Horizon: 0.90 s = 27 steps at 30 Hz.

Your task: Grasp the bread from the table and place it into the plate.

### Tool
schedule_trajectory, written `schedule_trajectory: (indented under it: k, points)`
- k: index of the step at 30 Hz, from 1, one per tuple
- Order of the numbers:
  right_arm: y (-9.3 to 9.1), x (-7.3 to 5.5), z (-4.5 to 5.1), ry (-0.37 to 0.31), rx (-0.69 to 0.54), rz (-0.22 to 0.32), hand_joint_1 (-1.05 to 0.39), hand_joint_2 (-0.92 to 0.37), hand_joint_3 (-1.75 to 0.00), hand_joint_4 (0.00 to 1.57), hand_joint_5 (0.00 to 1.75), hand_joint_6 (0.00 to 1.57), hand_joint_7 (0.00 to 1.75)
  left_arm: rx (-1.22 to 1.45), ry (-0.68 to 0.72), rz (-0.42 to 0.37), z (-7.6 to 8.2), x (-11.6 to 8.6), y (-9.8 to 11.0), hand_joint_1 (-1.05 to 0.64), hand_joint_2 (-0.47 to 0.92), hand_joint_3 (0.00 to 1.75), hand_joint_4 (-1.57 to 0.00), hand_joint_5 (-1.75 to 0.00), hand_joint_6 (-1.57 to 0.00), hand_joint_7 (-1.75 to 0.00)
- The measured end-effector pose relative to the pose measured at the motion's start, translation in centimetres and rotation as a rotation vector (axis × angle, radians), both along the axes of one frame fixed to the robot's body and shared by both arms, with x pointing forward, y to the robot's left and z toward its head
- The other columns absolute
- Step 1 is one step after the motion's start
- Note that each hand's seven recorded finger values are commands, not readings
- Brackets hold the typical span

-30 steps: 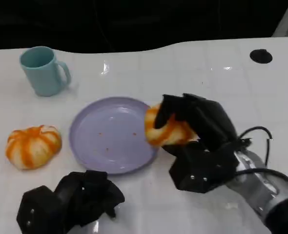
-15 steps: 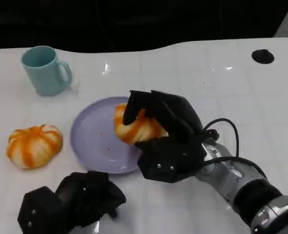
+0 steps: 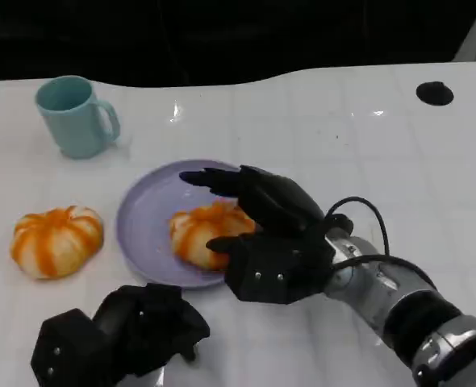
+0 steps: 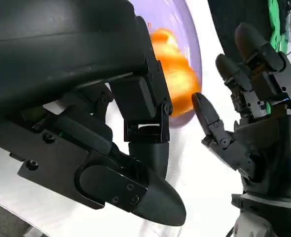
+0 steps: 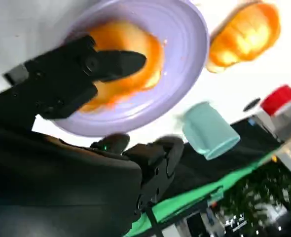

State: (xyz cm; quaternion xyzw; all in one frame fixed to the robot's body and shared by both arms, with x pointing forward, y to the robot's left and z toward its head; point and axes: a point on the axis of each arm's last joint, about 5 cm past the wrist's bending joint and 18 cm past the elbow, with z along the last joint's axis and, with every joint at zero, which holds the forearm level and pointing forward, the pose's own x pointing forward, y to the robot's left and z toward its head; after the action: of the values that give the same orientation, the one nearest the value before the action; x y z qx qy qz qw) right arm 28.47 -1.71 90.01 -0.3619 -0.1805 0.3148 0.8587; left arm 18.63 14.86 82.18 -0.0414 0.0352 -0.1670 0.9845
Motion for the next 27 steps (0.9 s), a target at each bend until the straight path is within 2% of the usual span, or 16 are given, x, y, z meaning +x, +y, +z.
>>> schedule_trajectory:
  k: [5, 10, 14, 19, 22, 27]
  points:
    - [-1.0, 0.1, 0.49, -0.015, 0.006, 0.026, -0.6, -0.92, -0.18, 0.02, 0.06, 0.1, 0.01, 0.0, -0.001, 0.0, 0.0, 0.0, 0.0, -1.05, 0.86, 0.0, -0.91, -1.52, -1.31, -0.72]
    - [-3.0, -0.8, -0.15, -0.006, 0.061, 0.031, -0.57, -0.92, -0.2, 0.05, 0.09, 0.13, 0.02, 0.0, 0.0, 0.0, 0.0, 0.0, 0.0, -1.04, 0.85, 0.0, -0.91, -1.52, -1.31, -0.73]
    - [-5.0, -1.5, -0.4, -0.037, 0.086, 0.007, -0.55, -0.92, -0.19, 0.09, 0.13, 0.16, 0.04, 0.0, 0.001, 0.001, 0.0, 0.0, 0.0, -1.04, 0.85, 0.0, -0.9, -1.52, -1.31, -0.73]
    - [-6.8, -2.4, -0.55, -0.101, 0.128, -0.023, -0.51, -0.92, -0.09, 0.24, 0.24, 0.33, 0.1, -0.001, 0.002, 0.001, 0.0, 0.1, 0.0, -1.05, 0.85, 0.0, -0.9, -1.52, -1.31, -0.73]
    - [-7.8, -3.3, -0.88, -0.145, 0.166, -0.059, -0.48, -0.92, -0.08, 0.3, 0.28, 0.4, 0.12, -0.001, 0.002, 0.0, 0.0, 0.0, 0.0, -1.05, 0.85, 0.0, -0.9, -1.52, -1.31, -0.73]
    - [-9.5, -4.5, -1.57, -0.177, 0.212, -0.094, -0.45, -0.92, -0.09, 0.38, 0.35, 0.49, 0.14, -0.003, 0.003, 0.0, 0.0, 0.0, -0.1, -1.04, 0.85, 0.0, -0.9, -1.52, -1.3, -0.74]
